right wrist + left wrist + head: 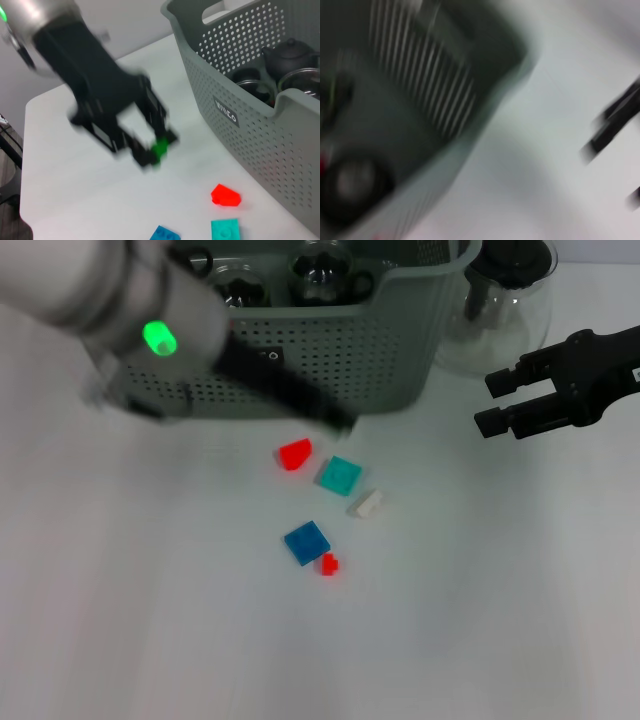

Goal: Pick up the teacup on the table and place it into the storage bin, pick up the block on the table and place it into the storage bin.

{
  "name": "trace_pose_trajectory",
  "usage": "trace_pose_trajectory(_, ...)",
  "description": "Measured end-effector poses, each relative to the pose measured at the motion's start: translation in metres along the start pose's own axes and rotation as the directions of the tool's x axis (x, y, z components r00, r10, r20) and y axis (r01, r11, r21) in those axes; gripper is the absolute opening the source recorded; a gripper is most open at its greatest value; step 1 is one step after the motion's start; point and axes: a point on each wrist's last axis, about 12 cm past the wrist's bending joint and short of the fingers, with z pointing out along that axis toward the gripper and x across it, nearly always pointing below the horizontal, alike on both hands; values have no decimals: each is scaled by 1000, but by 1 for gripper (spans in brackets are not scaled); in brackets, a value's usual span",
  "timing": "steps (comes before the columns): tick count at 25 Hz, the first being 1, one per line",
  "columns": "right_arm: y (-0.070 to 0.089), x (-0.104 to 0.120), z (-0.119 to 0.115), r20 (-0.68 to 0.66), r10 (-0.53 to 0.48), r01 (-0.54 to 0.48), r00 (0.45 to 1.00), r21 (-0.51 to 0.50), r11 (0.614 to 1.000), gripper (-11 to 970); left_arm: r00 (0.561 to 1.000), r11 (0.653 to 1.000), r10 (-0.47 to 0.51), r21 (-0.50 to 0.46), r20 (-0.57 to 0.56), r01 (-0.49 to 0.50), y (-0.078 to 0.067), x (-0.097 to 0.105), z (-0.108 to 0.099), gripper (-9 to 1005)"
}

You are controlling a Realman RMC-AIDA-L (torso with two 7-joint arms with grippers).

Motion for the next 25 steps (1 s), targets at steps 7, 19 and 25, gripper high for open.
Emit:
trace_pose_trajectory(7,0,-4,1,3,-5,5,1000,-5,1000,686,976,999,51,-29,211,-46,25,-43,-57,423)
trace_pose_trajectory(19,2,-13,6,3,-6,6,1000,-18,1000,687,986,948,-63,-301,155,107,92,-90,-9,438)
trace_pose_trajectory(25,1,-14,6,5,-2,2,1000,-15,1000,687,988,920,-67,-374,139,115,97,-88,2,446)
